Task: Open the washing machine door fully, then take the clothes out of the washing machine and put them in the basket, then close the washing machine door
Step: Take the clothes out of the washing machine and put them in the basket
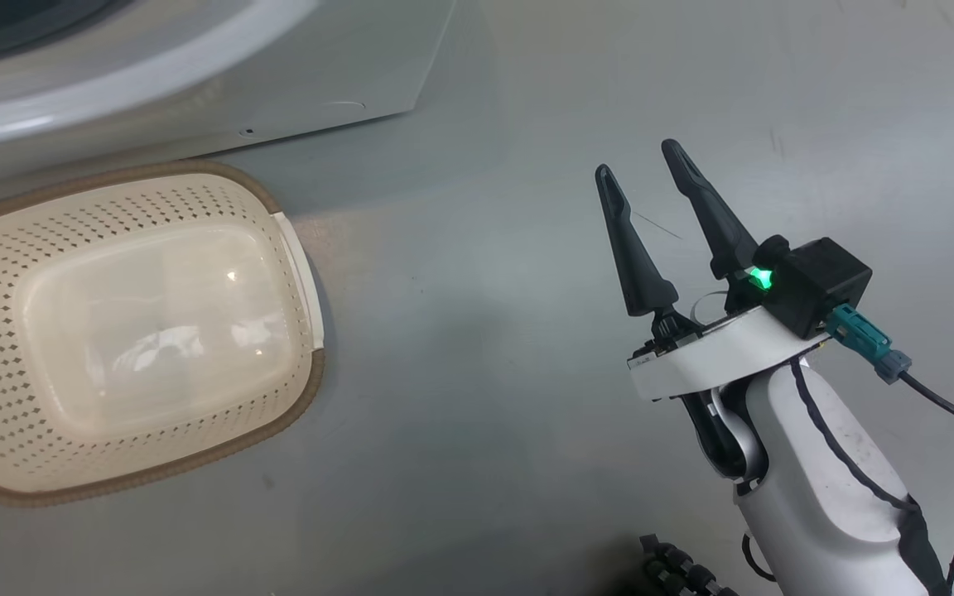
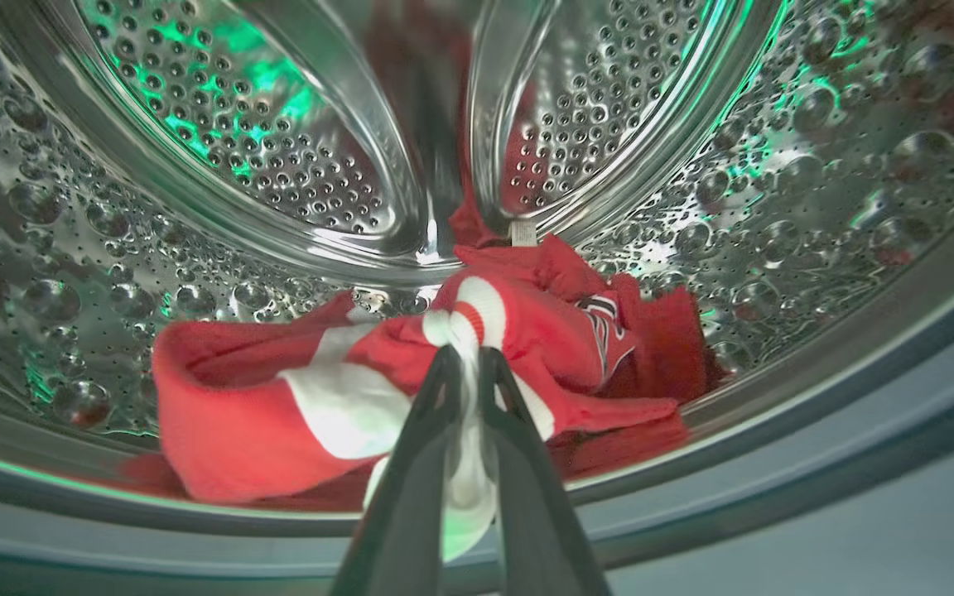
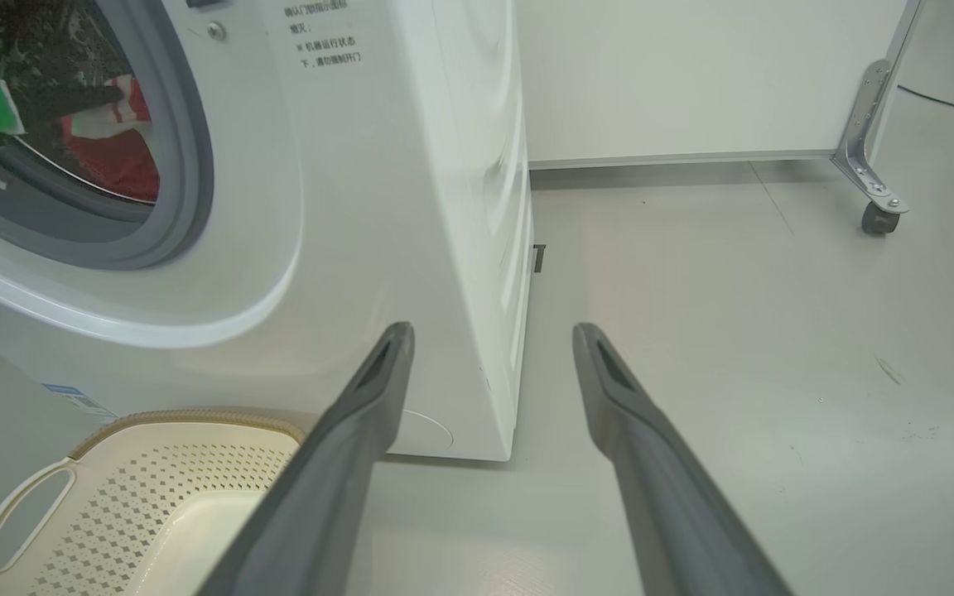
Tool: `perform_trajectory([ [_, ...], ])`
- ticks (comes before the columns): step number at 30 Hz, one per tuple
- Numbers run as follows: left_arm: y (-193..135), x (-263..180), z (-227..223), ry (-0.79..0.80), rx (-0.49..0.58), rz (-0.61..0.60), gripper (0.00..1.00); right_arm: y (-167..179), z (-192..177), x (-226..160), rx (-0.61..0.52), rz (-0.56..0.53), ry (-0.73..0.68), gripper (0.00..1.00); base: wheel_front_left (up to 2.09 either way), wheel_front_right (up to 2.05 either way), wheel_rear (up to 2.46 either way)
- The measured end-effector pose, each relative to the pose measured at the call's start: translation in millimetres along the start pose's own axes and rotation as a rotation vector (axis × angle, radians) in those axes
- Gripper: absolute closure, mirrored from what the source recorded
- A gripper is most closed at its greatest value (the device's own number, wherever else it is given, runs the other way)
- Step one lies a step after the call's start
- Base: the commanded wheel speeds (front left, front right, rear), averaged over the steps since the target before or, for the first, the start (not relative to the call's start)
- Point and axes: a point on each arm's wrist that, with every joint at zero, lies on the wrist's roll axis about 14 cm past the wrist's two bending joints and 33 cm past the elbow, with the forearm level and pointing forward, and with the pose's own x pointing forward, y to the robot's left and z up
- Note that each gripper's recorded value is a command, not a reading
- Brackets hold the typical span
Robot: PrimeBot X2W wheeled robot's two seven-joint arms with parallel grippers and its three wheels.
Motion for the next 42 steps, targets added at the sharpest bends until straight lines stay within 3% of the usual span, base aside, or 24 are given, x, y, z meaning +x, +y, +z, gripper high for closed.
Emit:
perform_trajectory([
  [42, -26, -192, 127, -0.598, -0.034, 0.053, 1.00, 38, 51, -41, -0.052, 0.064, -0.127, 0.00, 0.00, 0.00, 0.00],
])
